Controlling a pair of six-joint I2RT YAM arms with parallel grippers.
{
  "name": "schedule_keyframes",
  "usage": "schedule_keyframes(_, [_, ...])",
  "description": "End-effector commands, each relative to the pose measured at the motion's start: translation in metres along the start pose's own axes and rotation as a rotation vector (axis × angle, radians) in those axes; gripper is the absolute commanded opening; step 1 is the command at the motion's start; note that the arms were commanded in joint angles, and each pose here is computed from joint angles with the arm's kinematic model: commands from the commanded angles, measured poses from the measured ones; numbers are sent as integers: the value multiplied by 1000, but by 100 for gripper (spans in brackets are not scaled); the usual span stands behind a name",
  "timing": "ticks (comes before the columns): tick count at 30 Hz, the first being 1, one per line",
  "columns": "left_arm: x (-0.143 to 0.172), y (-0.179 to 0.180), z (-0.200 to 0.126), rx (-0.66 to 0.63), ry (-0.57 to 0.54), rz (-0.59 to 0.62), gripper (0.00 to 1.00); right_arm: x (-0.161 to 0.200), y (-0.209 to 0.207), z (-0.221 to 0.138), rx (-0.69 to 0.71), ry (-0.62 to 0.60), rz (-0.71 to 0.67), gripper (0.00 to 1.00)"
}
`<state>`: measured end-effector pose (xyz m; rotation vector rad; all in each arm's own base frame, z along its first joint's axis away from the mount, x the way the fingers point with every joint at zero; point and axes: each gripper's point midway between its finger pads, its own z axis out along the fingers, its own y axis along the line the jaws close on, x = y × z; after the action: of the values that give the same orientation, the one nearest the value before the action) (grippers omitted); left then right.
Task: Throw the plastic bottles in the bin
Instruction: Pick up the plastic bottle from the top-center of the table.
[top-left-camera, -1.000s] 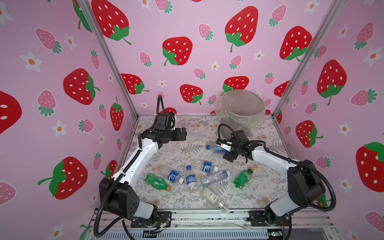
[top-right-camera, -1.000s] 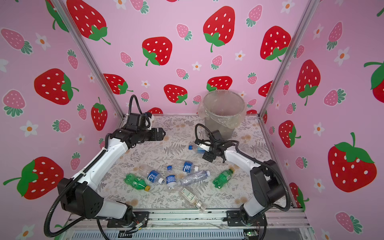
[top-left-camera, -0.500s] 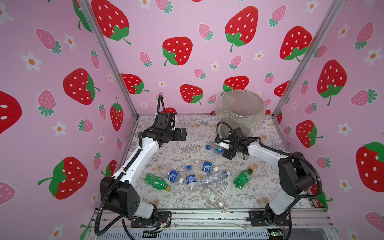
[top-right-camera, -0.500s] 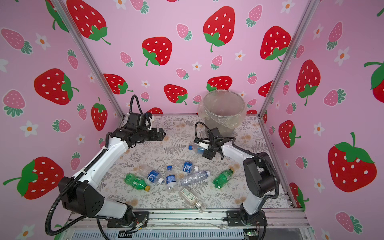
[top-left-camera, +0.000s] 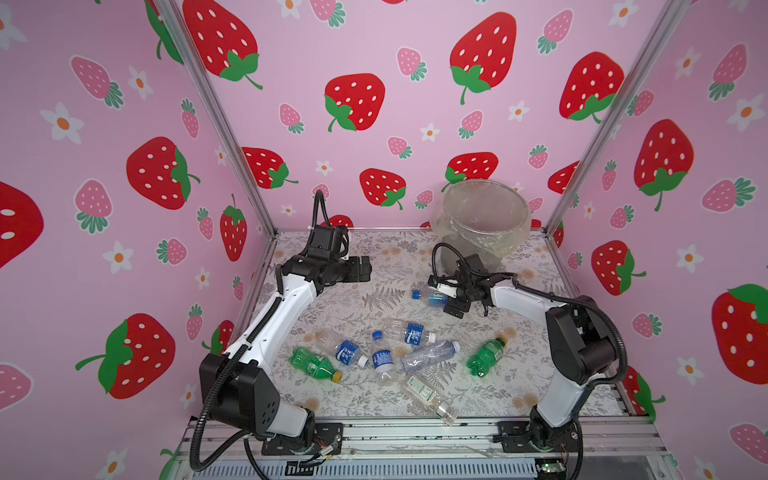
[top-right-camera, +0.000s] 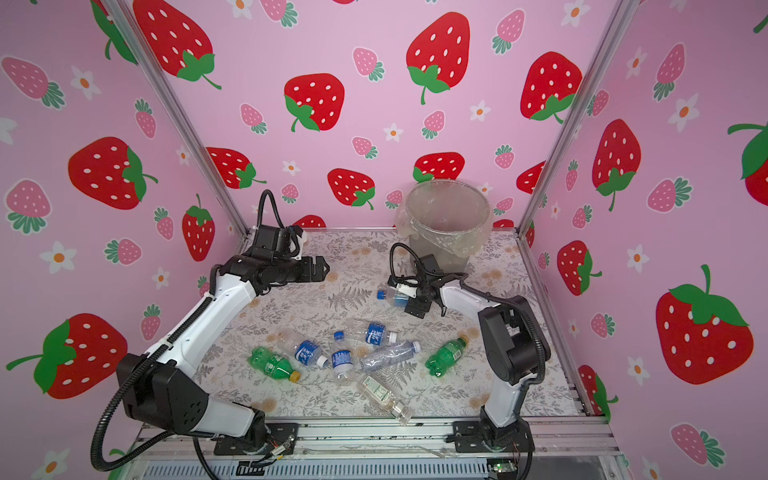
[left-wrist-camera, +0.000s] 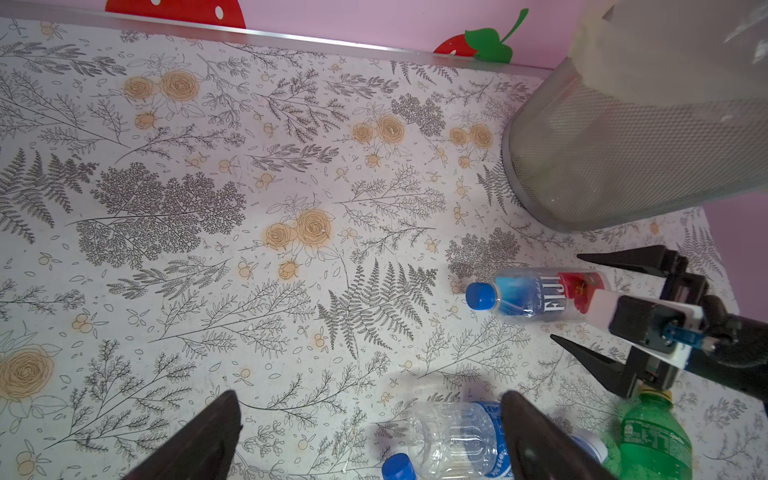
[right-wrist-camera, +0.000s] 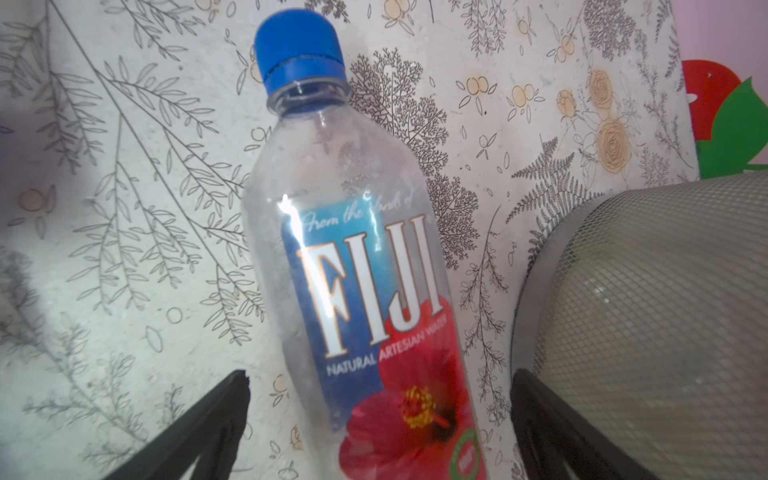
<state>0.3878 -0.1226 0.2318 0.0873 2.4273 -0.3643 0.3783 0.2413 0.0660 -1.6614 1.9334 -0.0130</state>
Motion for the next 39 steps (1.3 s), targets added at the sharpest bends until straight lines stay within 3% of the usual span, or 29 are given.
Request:
schedule_keyframes(1, [-11, -2, -6, 12, -19, 10, 99, -3, 1, 8, -30, -17, -26, 100])
schedule_keyframes(10, [-13, -4, -8, 60, -25, -13, 99, -10, 11, 13, -95, -55, 5, 91])
schedule_keyframes(15, [-15, -3, -9, 81, -36, -34, 99, -5, 18, 15, -124, -43, 21, 79])
schedule_keyframes(22, [-14, 0, -7, 77, -30, -48, 99, -12, 21, 9, -136, -70, 52, 71])
schedule_keyframes(31, [-14, 1, -7, 75, -26, -51, 99, -21, -6, -10, 29, -29, 171, 72])
schedule_keyframes(39, [-14, 2, -8, 67, -29, -51, 100, -46, -1, -31, 18, -122, 311, 72])
